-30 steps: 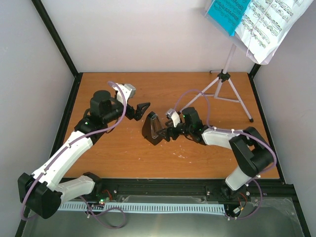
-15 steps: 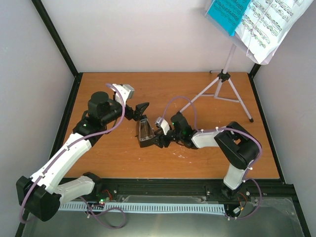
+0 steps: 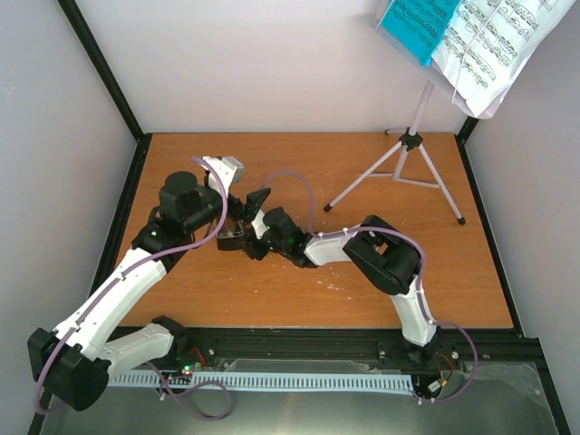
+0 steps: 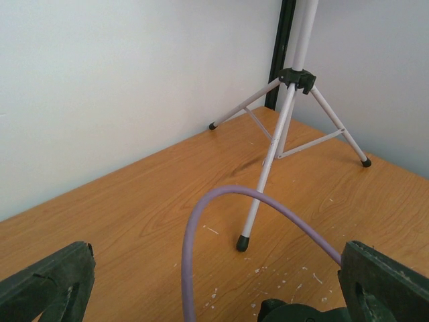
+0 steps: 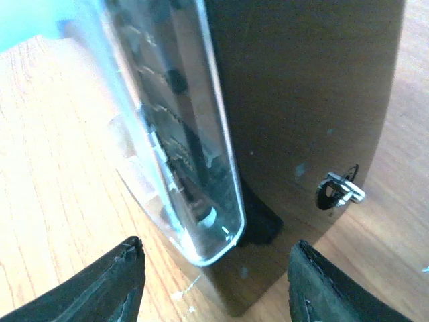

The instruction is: Pack up the instrument practice props

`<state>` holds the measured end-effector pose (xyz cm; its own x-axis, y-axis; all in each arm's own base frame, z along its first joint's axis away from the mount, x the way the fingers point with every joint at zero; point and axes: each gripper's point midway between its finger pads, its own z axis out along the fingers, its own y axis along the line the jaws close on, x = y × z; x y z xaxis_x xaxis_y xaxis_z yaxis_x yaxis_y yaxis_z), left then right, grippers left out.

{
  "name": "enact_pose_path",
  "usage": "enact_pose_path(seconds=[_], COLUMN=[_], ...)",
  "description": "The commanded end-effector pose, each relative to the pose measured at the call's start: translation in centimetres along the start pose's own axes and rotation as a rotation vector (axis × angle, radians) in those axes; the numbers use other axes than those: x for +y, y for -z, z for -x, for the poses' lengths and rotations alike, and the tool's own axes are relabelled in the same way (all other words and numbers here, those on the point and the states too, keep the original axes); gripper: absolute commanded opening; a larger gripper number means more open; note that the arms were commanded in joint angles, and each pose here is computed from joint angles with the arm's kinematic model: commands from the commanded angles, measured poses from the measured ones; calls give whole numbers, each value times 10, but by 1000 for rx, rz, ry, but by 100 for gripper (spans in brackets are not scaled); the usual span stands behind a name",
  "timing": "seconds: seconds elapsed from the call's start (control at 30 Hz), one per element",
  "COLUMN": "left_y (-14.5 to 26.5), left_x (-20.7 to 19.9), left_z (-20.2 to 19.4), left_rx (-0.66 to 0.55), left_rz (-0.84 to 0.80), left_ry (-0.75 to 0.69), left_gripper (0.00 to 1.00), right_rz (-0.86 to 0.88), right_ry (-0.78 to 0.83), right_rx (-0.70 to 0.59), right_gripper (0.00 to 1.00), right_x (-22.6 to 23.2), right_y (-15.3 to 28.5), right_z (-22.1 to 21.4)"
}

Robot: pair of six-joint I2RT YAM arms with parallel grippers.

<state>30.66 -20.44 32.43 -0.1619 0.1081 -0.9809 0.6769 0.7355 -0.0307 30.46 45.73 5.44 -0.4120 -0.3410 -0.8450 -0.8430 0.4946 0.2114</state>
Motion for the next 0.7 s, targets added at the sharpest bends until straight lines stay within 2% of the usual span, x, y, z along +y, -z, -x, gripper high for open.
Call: enact_pose_path(seconds=[0.0, 0.13, 0.23, 0.37, 0.53, 0.67], left_y=[6, 6, 6, 8, 6, 5], left_x=[7, 6, 6, 7, 5, 5], left_z=[15, 15, 15, 17, 13, 12], left_rx=[-54, -57, -58, -71, -62, -54], left_rz=[40, 30, 33, 43, 29, 25], left_ry=[-19, -12, -12, -19, -21, -14], left_gripper=[99, 99, 99, 99, 99, 100], right_rz=[-51, -84, -122, -285, -546, -711], right_ry=[10, 10, 0, -103, -260, -352], right_rx=[-63, -104, -167, -235, -289, -285], right_gripper=[62, 88, 97, 99, 100, 100], right_x=[0, 4, 6, -26, -106, -164], right_y=[5, 54, 107, 183, 278, 336], right_z=[30, 38, 43, 48, 51, 46])
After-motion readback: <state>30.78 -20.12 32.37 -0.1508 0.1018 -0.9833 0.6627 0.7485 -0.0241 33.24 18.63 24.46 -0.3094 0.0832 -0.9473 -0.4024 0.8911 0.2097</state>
